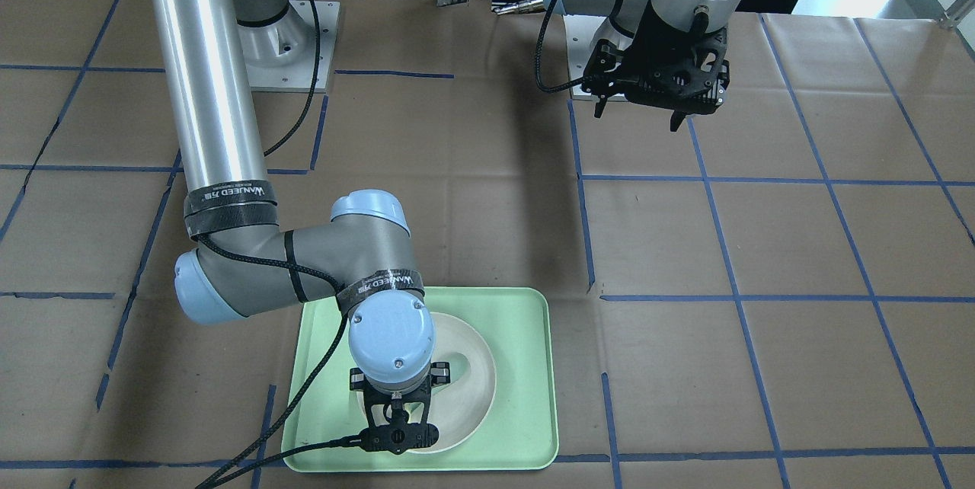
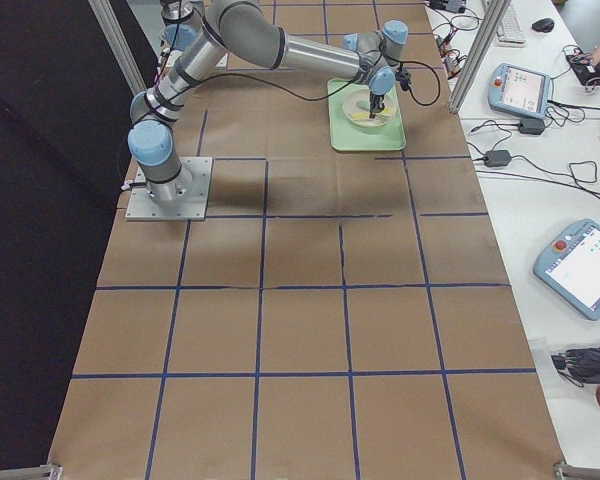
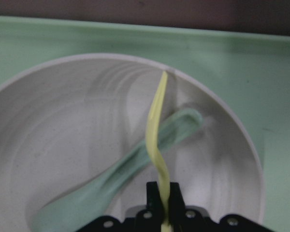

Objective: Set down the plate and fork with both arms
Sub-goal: 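Lift the yellow fork out of the plate with the right gripper, then lower the fork onto the tray beside the plate and release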

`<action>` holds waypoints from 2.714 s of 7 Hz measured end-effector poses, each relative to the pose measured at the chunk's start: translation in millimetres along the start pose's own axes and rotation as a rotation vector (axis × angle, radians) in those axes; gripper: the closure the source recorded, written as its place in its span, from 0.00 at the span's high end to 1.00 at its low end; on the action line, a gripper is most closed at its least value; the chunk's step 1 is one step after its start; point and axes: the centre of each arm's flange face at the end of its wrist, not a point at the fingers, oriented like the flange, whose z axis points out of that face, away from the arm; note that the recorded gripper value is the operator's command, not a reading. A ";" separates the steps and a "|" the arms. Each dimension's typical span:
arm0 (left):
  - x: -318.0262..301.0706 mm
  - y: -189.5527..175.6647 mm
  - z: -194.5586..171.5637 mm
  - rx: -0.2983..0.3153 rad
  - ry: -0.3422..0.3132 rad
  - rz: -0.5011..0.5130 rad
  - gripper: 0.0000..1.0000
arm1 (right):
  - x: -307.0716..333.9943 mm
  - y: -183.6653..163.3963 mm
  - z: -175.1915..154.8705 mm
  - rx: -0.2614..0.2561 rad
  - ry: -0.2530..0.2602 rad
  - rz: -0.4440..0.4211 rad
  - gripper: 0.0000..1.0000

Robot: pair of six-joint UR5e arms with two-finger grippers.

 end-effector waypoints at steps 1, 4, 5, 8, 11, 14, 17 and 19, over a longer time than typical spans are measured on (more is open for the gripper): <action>0.0 0.1 0.0 0.000 0.000 0.000 0.99 | 1.2 -0.6 -7.9 0.008 -0.008 0.009 0.00; 0.0 0.6 -0.8 0.002 -0.001 0.000 0.99 | 5.8 7.3 -60.7 0.054 -0.048 0.046 0.00; 0.2 1.2 -1.0 0.001 0.000 0.000 0.99 | 9.9 12.2 -79.6 0.068 -0.051 0.050 0.00; 0.3 2.1 -1.0 0.000 0.000 0.000 0.99 | 44.9 15.1 -92.9 0.058 -0.034 0.060 0.00; 0.3 1.9 -0.8 0.000 0.000 0.000 0.99 | 111.7 14.0 -59.4 0.009 -0.024 0.030 0.00; 0.4 2.6 -0.2 -0.001 0.000 0.000 0.99 | 129.7 15.9 -5.3 0.036 -0.033 0.038 0.01; 0.4 2.4 0.6 -0.003 0.000 0.000 0.99 | 126.7 15.5 11.7 0.034 -0.036 0.036 0.18; 0.4 2.4 0.7 -0.003 0.001 0.000 0.99 | 125.8 14.8 11.8 0.035 -0.035 0.035 0.79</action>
